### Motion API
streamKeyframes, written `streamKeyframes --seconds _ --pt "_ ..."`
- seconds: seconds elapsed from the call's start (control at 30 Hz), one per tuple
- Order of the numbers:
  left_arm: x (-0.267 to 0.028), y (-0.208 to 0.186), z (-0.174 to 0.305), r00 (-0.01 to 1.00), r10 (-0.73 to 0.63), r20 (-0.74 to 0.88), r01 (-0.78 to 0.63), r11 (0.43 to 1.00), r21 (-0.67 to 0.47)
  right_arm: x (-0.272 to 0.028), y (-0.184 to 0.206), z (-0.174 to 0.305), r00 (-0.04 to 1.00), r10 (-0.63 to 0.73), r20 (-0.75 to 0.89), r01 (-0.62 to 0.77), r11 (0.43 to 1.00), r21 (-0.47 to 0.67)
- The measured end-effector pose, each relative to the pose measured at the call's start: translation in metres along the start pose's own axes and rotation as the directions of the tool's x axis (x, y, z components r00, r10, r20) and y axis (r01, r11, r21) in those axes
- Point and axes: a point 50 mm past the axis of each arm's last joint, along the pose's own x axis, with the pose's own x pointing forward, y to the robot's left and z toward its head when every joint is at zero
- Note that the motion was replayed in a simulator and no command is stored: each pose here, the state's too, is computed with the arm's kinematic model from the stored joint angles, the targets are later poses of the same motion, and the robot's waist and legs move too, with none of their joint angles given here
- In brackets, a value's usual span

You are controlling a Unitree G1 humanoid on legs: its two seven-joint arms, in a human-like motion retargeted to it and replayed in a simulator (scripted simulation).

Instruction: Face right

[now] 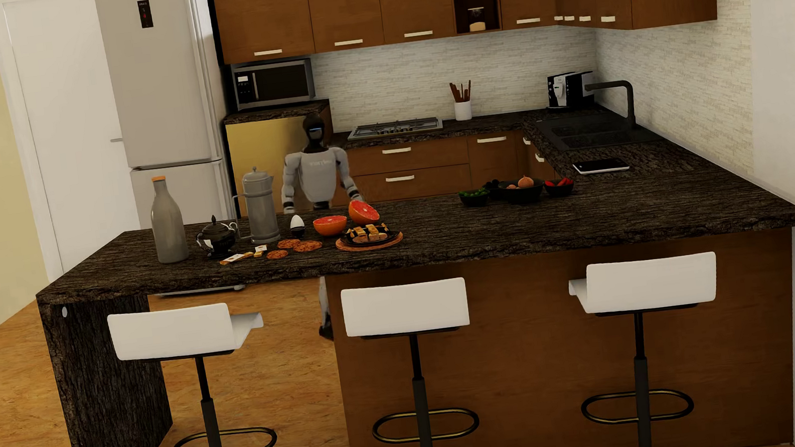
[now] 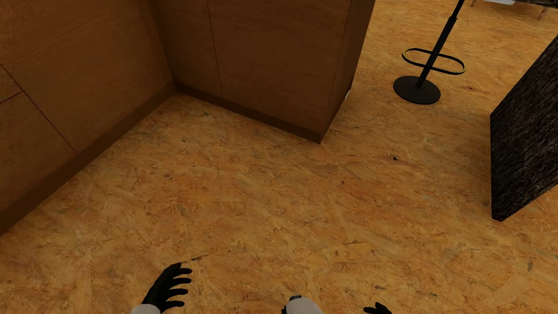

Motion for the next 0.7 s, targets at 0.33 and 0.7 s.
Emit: streamKeyframes --seconds 0.33,0.7 --pt "-0.010 -0.001 -0.019 1.000 -0.011 -0.007 0.011 1.000 -0.009 -0.005 0.022 -0.020 0.982 0.068 -0.176 -0.064 0.998 0.025" --pt "-0.004 -0.004 -0.016 0.998 -0.011 -0.054 0.009 1.000 -0.023 0.003 0.007 0.010 0.998 0.054 0.010 -0.053 0.996 -0.070"
